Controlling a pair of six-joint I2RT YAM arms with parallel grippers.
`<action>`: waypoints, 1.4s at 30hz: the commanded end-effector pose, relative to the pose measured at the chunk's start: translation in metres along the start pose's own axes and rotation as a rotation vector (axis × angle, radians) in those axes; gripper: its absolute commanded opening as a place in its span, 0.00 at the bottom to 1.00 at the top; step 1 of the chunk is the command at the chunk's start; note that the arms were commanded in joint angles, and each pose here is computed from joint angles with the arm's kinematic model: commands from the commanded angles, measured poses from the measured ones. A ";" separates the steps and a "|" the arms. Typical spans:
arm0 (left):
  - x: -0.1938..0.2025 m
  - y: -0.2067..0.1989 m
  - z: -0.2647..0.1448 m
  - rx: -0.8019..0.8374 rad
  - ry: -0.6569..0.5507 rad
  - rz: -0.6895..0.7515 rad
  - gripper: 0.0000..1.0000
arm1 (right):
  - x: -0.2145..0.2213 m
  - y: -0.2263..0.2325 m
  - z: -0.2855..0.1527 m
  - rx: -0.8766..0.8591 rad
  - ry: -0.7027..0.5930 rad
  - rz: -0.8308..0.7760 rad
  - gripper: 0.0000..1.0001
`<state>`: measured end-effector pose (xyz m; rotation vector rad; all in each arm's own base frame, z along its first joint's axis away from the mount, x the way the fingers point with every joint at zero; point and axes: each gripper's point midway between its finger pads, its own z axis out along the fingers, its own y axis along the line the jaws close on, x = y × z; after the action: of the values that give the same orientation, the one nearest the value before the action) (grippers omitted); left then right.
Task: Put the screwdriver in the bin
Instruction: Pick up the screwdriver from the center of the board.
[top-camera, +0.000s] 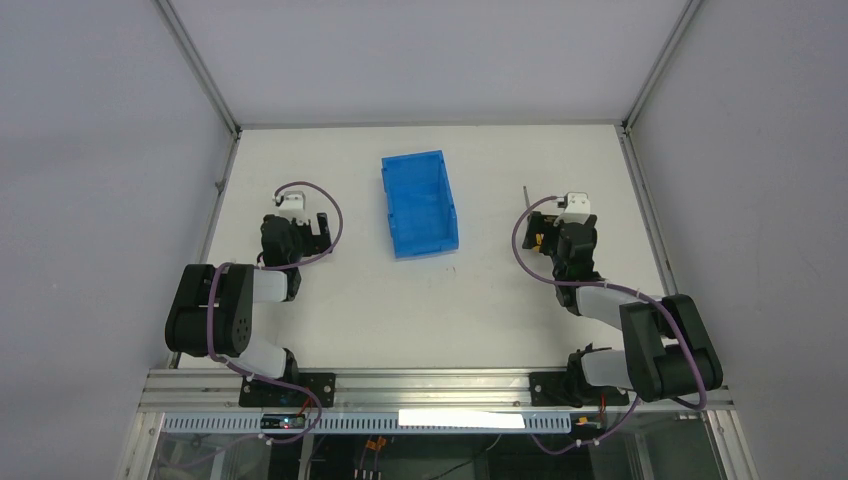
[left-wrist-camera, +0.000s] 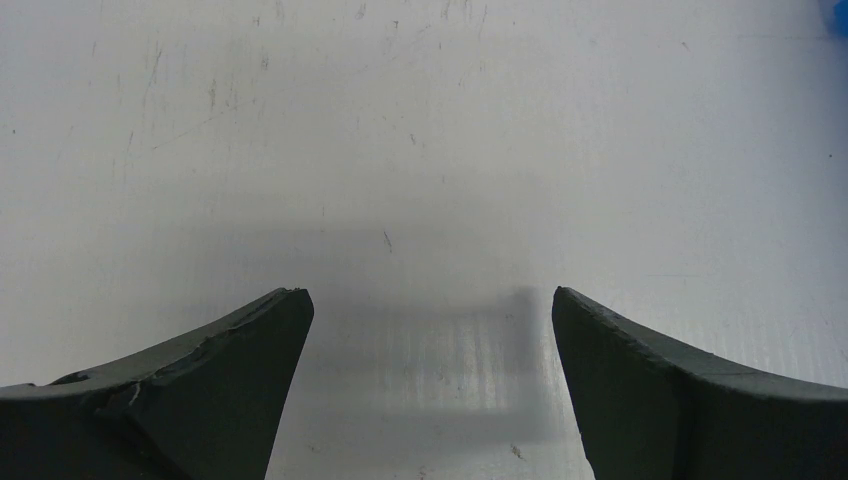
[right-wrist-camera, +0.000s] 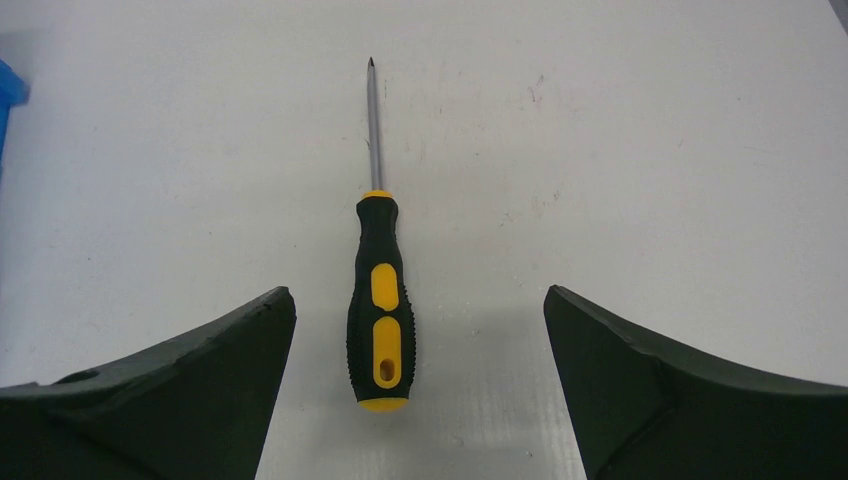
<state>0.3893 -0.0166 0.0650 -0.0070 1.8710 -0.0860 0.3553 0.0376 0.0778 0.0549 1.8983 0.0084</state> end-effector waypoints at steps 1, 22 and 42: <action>-0.014 -0.001 0.000 -0.009 -0.048 -0.001 0.99 | -0.022 0.000 0.003 0.021 -0.065 0.018 0.99; -0.014 -0.001 0.000 -0.009 -0.048 -0.001 0.99 | -0.092 -0.010 -0.028 0.069 -0.129 0.010 0.99; -0.014 -0.001 0.000 -0.009 -0.048 0.000 0.99 | -0.263 -0.002 -0.105 0.030 -0.200 0.024 0.99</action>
<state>0.3893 -0.0166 0.0649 -0.0070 1.8713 -0.0860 0.3499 0.0245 0.3310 0.1073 1.6930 -0.0221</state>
